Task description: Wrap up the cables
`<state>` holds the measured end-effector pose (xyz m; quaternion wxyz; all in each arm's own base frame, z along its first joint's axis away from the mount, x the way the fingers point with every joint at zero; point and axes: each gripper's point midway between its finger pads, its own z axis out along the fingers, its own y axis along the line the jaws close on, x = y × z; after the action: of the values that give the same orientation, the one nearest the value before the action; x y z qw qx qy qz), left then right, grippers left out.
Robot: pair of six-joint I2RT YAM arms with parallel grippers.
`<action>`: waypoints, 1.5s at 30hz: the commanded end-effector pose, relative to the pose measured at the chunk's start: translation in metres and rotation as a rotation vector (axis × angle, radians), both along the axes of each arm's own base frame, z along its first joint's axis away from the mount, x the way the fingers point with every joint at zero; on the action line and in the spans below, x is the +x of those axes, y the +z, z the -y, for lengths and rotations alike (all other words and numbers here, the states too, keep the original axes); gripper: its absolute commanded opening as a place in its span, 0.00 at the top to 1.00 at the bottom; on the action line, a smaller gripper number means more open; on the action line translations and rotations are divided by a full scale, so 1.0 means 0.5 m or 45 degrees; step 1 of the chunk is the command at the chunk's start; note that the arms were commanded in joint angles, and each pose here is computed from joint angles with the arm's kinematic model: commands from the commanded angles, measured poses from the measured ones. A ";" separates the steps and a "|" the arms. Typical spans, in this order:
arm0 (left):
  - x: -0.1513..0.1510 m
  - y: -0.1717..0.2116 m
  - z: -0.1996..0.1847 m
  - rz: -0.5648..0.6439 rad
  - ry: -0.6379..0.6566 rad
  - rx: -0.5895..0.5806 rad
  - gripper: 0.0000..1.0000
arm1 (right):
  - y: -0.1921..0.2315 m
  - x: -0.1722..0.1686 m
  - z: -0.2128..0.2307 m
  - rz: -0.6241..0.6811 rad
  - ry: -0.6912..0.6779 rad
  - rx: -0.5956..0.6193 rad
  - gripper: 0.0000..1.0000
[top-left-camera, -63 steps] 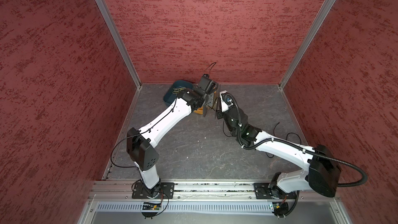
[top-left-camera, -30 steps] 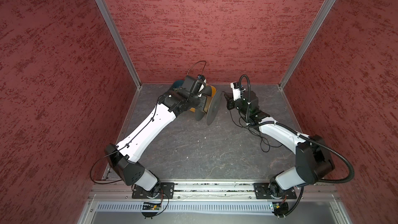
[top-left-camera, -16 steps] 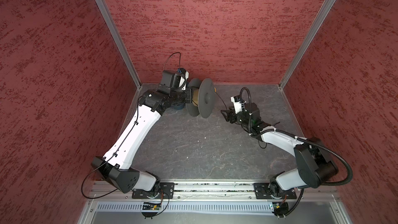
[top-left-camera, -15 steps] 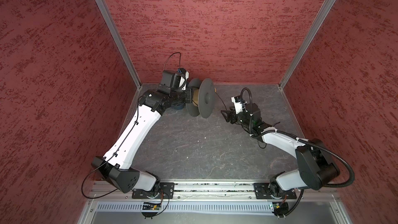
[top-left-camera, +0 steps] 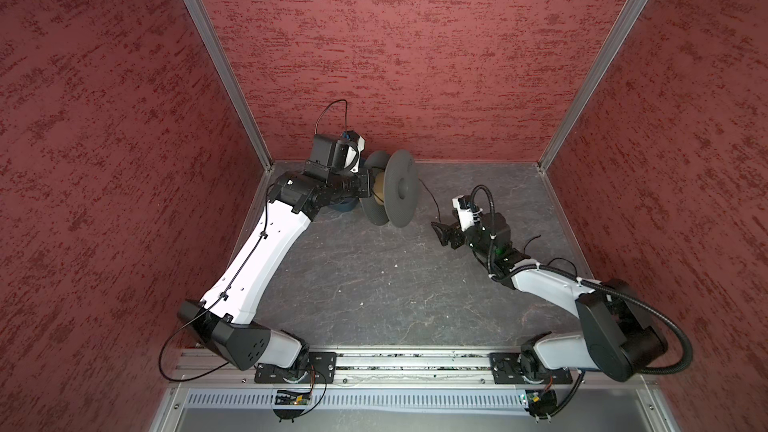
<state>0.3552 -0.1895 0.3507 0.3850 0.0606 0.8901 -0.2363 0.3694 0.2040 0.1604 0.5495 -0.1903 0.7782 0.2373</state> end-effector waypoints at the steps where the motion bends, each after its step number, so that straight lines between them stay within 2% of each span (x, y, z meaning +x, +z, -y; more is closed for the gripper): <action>1: 0.009 0.073 0.007 0.128 -0.010 -0.102 1.00 | 0.010 0.023 -0.002 0.110 -0.006 0.019 0.17; 7: 0.012 0.066 0.005 0.108 -0.011 -0.119 1.00 | 0.010 0.055 -0.015 0.175 -0.013 0.066 0.28; 14: 0.015 0.063 -0.004 0.099 -0.004 -0.136 1.00 | -0.010 0.085 -0.025 0.203 -0.015 0.058 0.49; 18: 0.018 0.060 -0.009 0.097 0.005 -0.139 1.00 | -0.015 0.086 -0.031 0.206 -0.001 0.072 0.67; 22: 0.024 0.060 -0.013 0.098 0.013 -0.155 1.00 | -0.019 0.084 -0.029 0.183 -0.007 0.076 0.93; 24: 0.028 0.059 -0.014 0.099 0.021 -0.168 1.00 | -0.025 0.081 -0.029 0.159 -0.005 0.066 0.99; 31: 0.049 0.063 -0.021 0.088 0.044 -0.290 1.00 | -0.059 0.074 -0.018 0.068 -0.087 0.005 1.00; 38: 0.079 0.083 -0.068 0.157 0.220 -0.363 1.00 | -0.086 0.034 -0.056 0.097 -0.158 -0.245 1.00; 45: 0.113 0.094 -0.109 0.263 0.395 -0.359 1.00 | -0.077 -0.035 -0.153 0.178 -0.045 -0.399 1.00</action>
<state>0.3994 -0.1497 0.3350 0.4068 -0.0801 0.8683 -0.2723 0.3547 0.2764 0.1170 0.5651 -0.2546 0.7714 0.1442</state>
